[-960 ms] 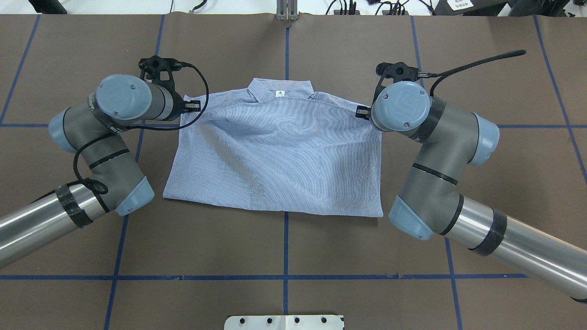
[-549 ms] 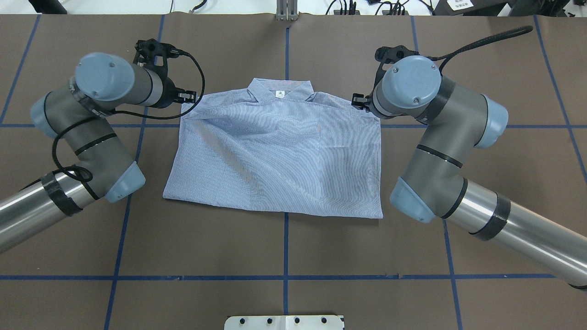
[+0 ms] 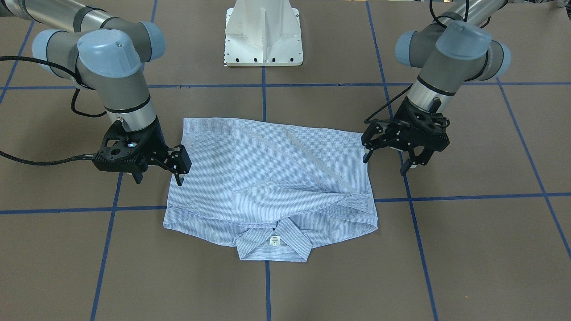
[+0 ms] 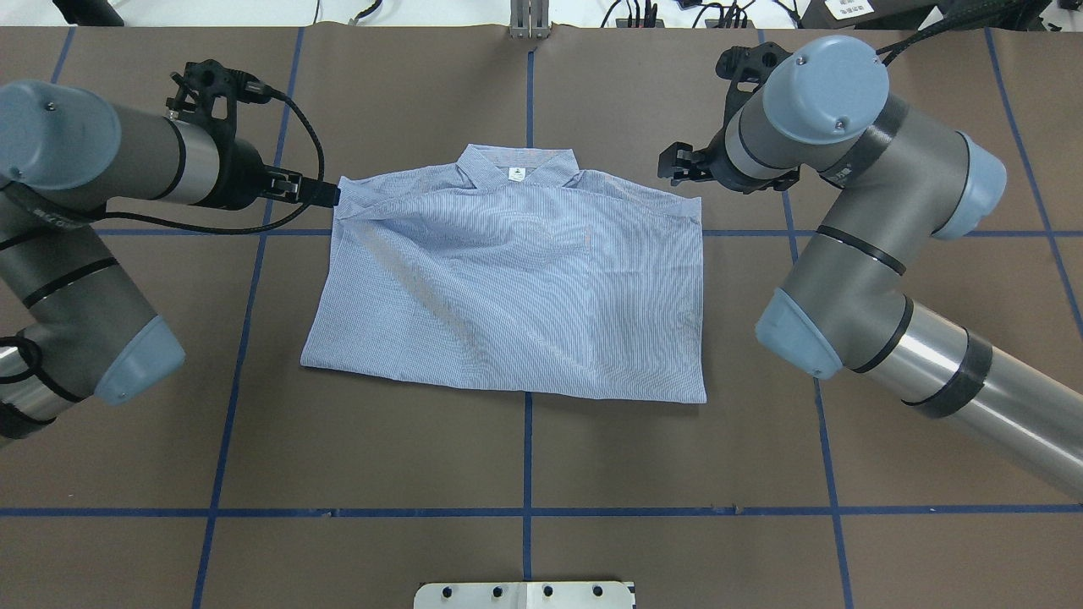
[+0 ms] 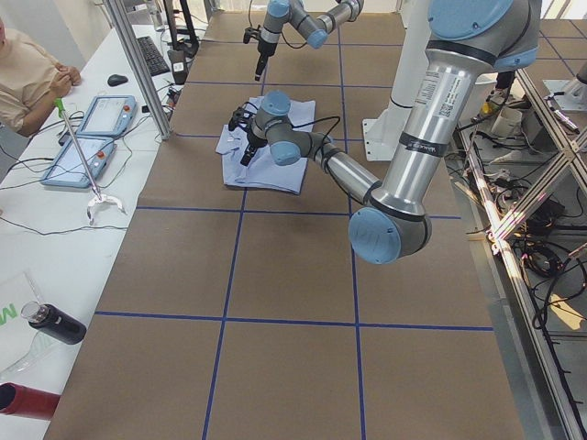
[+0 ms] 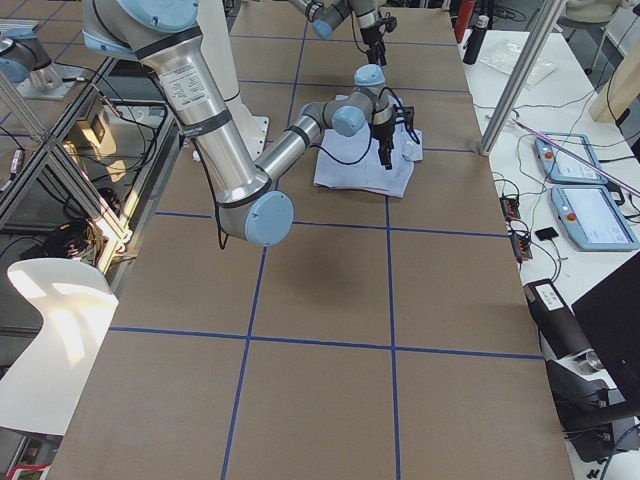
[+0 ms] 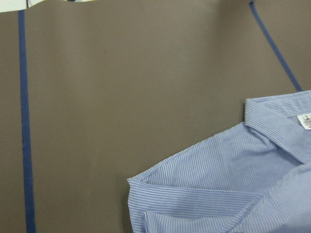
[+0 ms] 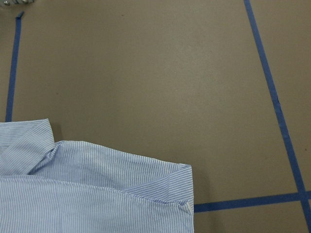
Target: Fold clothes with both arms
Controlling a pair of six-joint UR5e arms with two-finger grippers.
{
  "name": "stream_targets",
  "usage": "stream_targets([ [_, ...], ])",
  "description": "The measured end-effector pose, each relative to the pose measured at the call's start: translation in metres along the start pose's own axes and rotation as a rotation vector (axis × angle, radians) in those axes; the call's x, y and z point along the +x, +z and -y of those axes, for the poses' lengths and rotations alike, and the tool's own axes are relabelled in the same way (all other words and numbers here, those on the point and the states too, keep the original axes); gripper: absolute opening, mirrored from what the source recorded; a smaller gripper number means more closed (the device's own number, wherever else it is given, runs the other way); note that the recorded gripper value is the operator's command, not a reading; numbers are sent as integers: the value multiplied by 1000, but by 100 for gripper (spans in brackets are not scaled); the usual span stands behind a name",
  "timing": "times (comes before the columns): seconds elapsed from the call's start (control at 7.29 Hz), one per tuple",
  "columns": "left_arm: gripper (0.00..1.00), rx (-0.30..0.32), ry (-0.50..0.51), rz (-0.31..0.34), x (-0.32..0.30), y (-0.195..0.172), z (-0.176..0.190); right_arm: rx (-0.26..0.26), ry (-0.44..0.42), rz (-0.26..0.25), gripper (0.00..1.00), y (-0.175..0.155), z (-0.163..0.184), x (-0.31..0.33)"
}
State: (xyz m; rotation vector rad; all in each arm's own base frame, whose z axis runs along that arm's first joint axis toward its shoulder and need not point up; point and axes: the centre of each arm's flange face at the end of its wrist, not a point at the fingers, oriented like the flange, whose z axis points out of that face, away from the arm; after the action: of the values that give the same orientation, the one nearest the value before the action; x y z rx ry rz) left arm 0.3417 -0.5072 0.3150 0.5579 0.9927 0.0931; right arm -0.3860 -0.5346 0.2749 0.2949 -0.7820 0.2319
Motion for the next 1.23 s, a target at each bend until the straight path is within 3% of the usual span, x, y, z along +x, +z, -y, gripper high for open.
stream_targets([
  [0.41, 100, -34, -20, 8, 2, 0, -51, -1, -33, 7, 100, -5, -12, 26],
  [0.82, 100, -80, -135, 21, 42, 33, -112, 4, -34, 10, 100, -8, -13, 28],
  [1.23, 98, -121, -159, 49, 43, 49, -148, 5, -34, 11, 100, -8, -13, 28],
])
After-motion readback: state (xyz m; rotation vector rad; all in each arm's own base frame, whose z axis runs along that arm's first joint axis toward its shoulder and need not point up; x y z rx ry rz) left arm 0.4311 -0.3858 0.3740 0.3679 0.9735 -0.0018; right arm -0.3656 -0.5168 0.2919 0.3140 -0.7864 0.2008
